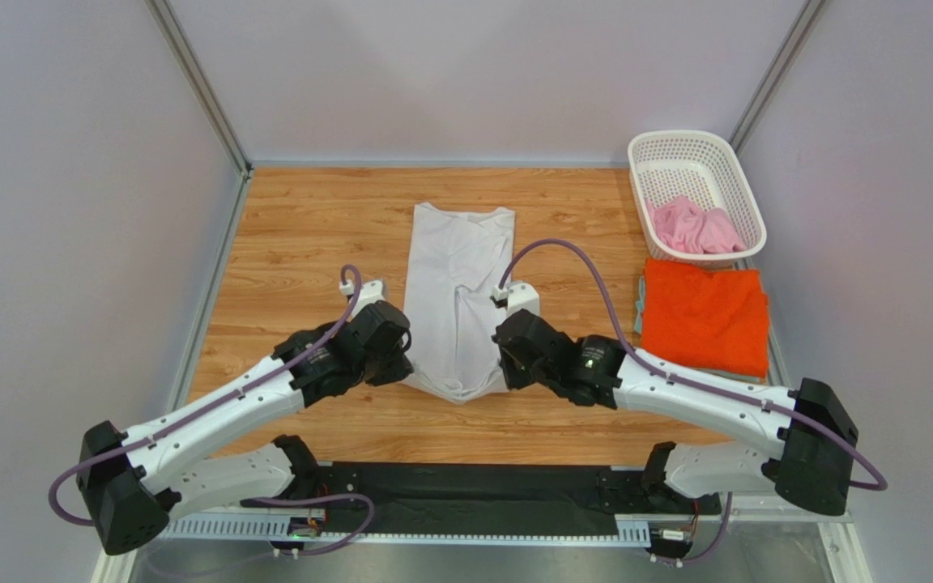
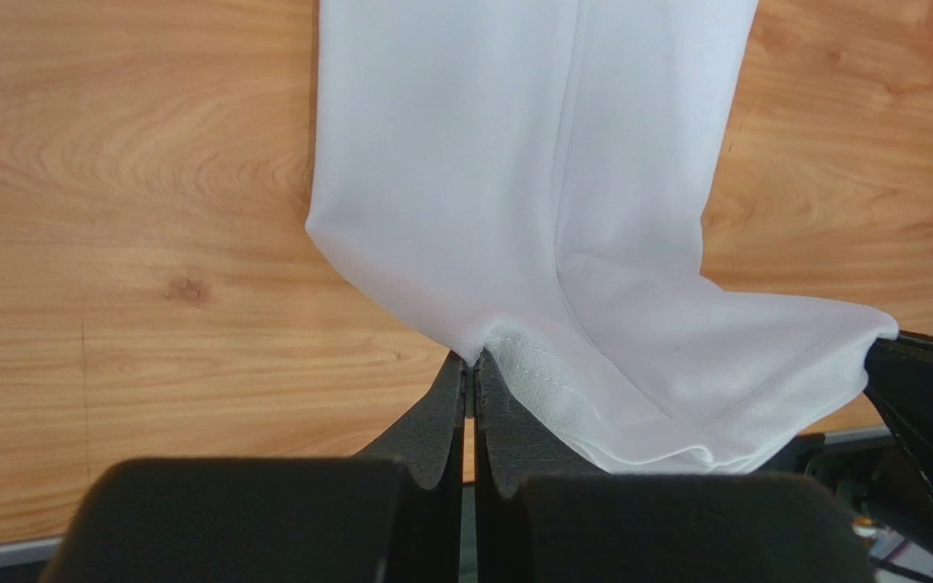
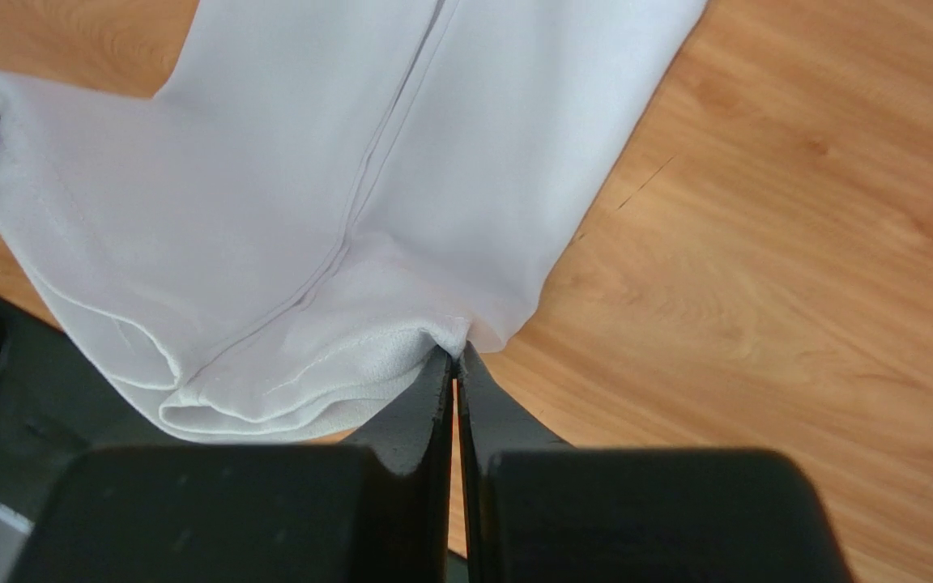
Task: Fold and stack the t-shirts
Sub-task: Fold the tshirt
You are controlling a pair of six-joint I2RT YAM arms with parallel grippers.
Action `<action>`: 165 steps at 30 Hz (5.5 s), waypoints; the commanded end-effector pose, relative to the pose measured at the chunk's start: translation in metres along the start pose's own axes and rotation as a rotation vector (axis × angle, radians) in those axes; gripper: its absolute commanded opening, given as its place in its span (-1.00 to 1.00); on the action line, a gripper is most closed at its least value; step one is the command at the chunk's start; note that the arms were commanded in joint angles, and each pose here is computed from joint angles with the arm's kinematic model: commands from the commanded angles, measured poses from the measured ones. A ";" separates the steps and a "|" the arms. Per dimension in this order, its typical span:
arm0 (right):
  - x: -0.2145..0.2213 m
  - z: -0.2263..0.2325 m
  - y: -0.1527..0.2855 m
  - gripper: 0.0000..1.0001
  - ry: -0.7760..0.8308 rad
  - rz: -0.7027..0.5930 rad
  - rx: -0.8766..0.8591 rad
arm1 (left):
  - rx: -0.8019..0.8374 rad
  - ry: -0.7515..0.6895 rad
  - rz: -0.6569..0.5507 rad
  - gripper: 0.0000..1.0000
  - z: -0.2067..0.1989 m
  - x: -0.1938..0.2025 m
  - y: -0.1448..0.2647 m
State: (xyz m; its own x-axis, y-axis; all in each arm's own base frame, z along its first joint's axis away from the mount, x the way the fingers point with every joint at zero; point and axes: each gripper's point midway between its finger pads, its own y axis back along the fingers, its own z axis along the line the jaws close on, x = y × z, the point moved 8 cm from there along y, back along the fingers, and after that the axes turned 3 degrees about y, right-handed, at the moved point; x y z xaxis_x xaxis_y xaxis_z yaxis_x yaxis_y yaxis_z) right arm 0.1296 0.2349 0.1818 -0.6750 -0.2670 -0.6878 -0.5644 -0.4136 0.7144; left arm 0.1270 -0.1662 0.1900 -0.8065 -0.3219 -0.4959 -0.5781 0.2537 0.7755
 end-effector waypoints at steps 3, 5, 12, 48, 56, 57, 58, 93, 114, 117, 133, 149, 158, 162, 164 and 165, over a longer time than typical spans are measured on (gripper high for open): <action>-0.053 -0.014 -0.007 -1.00 -0.009 -0.127 0.016 | 0.041 -0.037 -0.082 -1.00 -0.021 -0.040 -0.004; -0.065 -0.022 -0.012 -1.00 -0.013 -0.138 0.033 | 0.035 -0.026 -0.094 -1.00 -0.022 -0.052 -0.009; -0.093 -0.042 -0.032 -1.00 -0.039 -0.139 0.043 | 0.043 -0.021 -0.110 -1.00 -0.033 -0.090 -0.026; -0.128 -0.118 -0.156 -1.00 -0.179 0.004 0.083 | 0.001 -0.020 0.067 -0.86 -0.018 -0.164 -0.156; -0.138 -0.122 -0.159 -0.13 -0.195 0.019 0.095 | -0.010 -0.003 0.087 0.36 -0.016 -0.168 -0.155; -0.136 -0.122 -0.155 -0.02 -0.195 0.037 0.099 | -0.017 0.015 0.080 0.56 -0.016 -0.169 -0.151; -0.141 -0.120 -0.146 0.22 -0.201 0.022 0.096 | -0.005 0.016 0.071 0.84 -0.017 -0.168 -0.143; -0.020 -0.035 -0.116 1.00 -0.333 0.197 -0.405 | 0.204 0.048 0.376 0.99 0.013 -0.038 -0.136; 0.040 -0.032 -0.062 1.00 -0.285 0.243 -0.391 | 0.205 0.052 0.369 1.00 0.058 0.026 -0.069; 0.027 -0.025 -0.047 1.00 -0.231 0.210 -0.429 | 0.234 0.042 0.343 0.99 0.054 0.023 -0.052; 0.014 -0.033 -0.011 1.00 -0.268 0.085 -0.326 | -0.032 0.163 0.225 0.69 0.089 0.033 -0.038; 0.039 -0.032 -0.038 0.95 -0.312 0.220 -0.313 | -0.067 0.151 0.270 -0.34 0.090 0.036 -0.070; 0.047 -0.024 -0.051 0.73 -0.305 0.284 -0.301 | -0.048 0.137 0.292 -0.77 0.090 0.039 -0.072; 0.049 -0.022 -0.059 0.59 -0.290 0.294 -0.257 | -0.031 0.132 0.292 -0.81 0.090 0.040 -0.071; 0.052 -0.020 -0.063 0.48 -0.279 0.312 -0.243 | -0.030 0.130 0.289 -0.90 0.090 0.040 -0.070; 0.050 -0.020 -0.064 0.44 -0.275 0.306 -0.235 | -0.028 0.132 0.289 -0.93 0.090 0.040 -0.070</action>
State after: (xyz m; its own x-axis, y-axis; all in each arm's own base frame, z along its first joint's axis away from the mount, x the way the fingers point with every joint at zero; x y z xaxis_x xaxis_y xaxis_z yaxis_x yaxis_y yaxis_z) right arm 0.1326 0.2208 0.0959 -0.9243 -0.1951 -0.3279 -0.1726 -0.5526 0.8154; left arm 0.1284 -0.1169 0.0844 -0.9055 -0.3746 -0.1995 -0.3297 0.3250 0.8864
